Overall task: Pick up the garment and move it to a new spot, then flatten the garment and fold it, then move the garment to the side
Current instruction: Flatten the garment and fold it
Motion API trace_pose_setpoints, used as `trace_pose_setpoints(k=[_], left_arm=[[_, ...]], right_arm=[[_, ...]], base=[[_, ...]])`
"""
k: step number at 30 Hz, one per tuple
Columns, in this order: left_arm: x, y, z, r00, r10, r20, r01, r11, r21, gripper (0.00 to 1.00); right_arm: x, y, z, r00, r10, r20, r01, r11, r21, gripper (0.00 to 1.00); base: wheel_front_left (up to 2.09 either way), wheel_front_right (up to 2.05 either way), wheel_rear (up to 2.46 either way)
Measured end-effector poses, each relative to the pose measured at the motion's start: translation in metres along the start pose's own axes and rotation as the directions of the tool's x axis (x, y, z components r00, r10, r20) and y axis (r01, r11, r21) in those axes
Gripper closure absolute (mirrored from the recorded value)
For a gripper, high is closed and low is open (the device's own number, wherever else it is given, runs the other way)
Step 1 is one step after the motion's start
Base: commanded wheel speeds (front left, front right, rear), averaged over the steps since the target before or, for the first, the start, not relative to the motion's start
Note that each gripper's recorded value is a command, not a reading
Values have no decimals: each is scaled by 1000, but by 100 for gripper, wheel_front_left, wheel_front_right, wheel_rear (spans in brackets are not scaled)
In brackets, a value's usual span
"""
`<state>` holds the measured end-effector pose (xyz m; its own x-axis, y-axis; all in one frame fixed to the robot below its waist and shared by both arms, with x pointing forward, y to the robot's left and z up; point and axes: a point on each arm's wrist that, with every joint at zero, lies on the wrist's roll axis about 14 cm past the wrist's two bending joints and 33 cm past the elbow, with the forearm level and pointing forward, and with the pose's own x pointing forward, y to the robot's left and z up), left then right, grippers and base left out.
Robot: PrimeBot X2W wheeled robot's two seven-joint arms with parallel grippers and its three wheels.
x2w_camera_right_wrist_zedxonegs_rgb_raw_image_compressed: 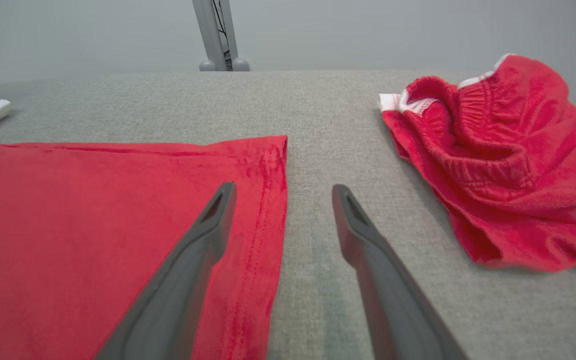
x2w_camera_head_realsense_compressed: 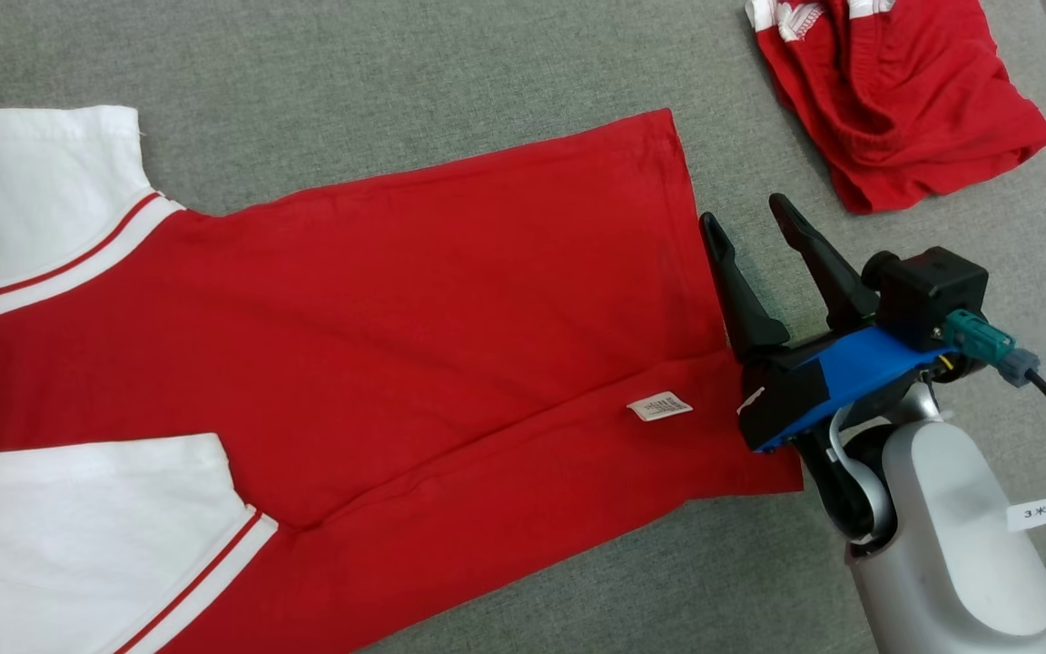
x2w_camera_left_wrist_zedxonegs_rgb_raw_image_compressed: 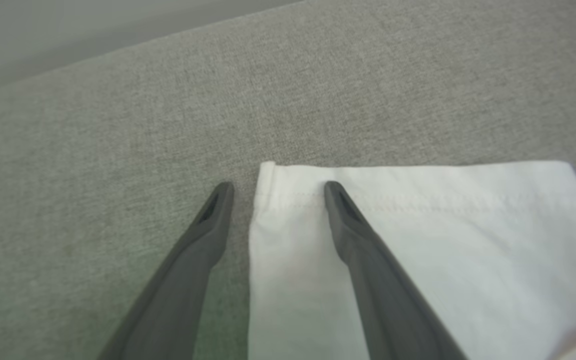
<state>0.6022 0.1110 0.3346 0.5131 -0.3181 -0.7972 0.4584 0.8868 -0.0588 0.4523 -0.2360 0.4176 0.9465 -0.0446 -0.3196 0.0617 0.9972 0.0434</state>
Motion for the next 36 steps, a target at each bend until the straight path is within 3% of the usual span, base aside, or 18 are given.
trace_pose_setpoints(k=[1,2,3,9,18,26,27,28,32,33,36], left_arm=[[0,-1,-1,1000,-4,-7,4,1000,4,70],[0,-2,-1,1000,-12,-12,12,1000,7,90],[-1,-4,-1,1000,-17,-14,17,1000,13,100],[-13,-11,4,999,-37,16,36,997,67,100],[-58,-15,46,966,-44,253,15,993,116,100],[-89,-17,52,931,-55,362,6,991,137,100],[-91,-18,51,928,-57,367,6,991,137,100],[-93,-18,49,927,-59,371,8,990,138,100],[-101,-21,48,914,-66,400,13,991,133,100],[-103,-21,49,911,-67,407,14,991,132,100],[-111,-25,49,901,-71,427,14,991,137,100]], right_arm=[[1,1,0,1000,2,0,-2,1000,0,0],[2,2,2,1000,7,3,-7,1000,-2,0],[5,4,4,1000,14,9,-14,1000,-5,0],[22,13,15,999,41,-8,-41,997,-65,0],[61,5,26,991,0,-132,-20,988,-153,0],[78,11,-10,929,10,-369,-54,993,-110,0],[78,11,-13,921,11,-388,-58,992,-110,3],[79,12,-15,916,16,-401,-63,993,-104,51],[81,16,-14,913,36,-406,-69,995,-68,81],[82,15,-11,918,35,-394,-67,995,-68,100],[83,11,2,941,27,-338,-51,997,-65,100]], base=[[0,0,0],[0,0,0],[0,0,0],[0,0,0],[0,0,0],[0,0,0],[0,0,0],[0,0,0],[0,0,0],[0,0,0],[0,0,0]])
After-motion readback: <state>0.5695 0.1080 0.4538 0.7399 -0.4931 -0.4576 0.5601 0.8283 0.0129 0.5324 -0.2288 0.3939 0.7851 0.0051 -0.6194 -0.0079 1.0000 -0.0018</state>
